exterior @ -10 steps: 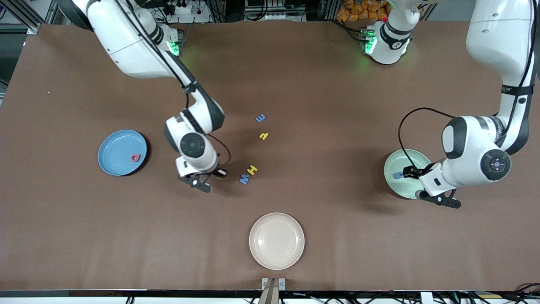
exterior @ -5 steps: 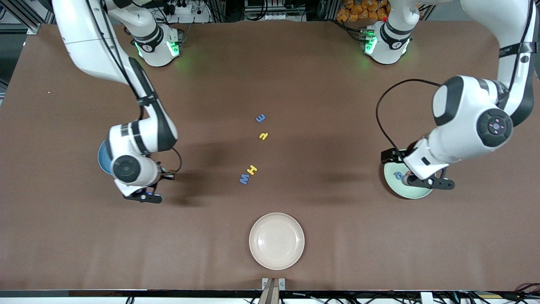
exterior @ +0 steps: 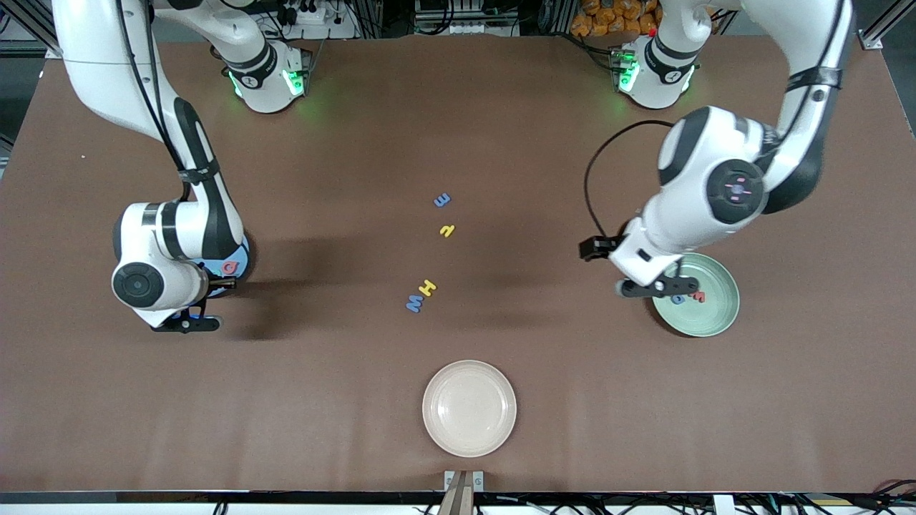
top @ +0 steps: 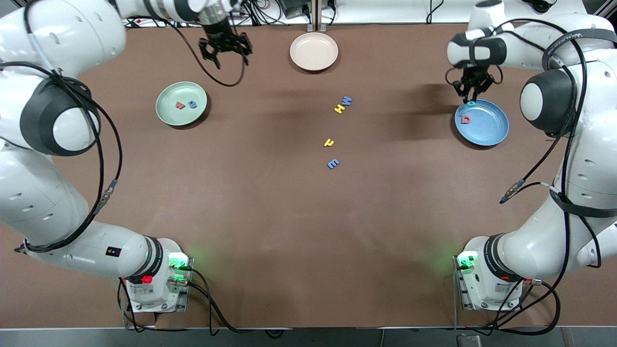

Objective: Sort uppercase to blue plate, lowercase to green plate
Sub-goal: 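Drop the R on the blue plate while the left gripper drops letter on green, then grasp the yellow letter with the left gripper while the right gripper reaches blue M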

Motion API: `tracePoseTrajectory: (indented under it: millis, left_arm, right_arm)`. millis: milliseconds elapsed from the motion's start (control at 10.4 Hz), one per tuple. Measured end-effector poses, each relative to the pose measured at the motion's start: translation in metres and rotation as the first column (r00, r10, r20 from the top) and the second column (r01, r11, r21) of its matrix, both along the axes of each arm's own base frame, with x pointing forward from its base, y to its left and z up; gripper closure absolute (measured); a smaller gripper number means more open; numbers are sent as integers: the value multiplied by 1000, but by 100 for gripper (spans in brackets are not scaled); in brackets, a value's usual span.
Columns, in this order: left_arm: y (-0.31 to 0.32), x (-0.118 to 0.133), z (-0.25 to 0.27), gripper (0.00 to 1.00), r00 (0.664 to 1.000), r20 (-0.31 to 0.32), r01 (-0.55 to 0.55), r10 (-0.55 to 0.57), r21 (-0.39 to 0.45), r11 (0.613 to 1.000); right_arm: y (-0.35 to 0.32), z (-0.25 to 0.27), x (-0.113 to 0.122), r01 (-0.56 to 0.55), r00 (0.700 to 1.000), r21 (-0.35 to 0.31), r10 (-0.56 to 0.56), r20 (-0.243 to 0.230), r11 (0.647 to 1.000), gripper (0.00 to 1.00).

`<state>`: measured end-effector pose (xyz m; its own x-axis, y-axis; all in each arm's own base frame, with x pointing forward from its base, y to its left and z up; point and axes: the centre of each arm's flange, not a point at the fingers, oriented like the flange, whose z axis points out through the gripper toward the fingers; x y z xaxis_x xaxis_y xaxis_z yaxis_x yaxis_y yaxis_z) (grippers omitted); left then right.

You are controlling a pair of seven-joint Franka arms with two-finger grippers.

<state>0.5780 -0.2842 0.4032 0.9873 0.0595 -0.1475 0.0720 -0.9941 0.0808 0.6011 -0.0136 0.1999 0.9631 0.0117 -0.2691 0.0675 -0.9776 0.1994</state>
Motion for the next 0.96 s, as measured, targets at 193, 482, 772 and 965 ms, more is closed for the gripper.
tracePoseTrajectory:
  millis: [193,482,772,965]
  left_arm:
    - [-50,-22,-16,0,1000,-11,-9,10,30,1000]
    - [-107,-48,-56,0,999,9,36,-37,81,996]
    - [-166,-76,-104,0,998,36,52,-54,66,996]
    - [-202,-92,-116,0,995,56,77,-81,68,995]
  right_arm:
    - [-8,-12,-13,5,1000,10,-5,-1,1000,58]
    - [-2,12,-8,54,998,51,-53,-12,997,36]
    - [25,34,7,184,982,103,-188,27,977,36]
    - [77,40,14,296,949,163,-310,61,941,35]
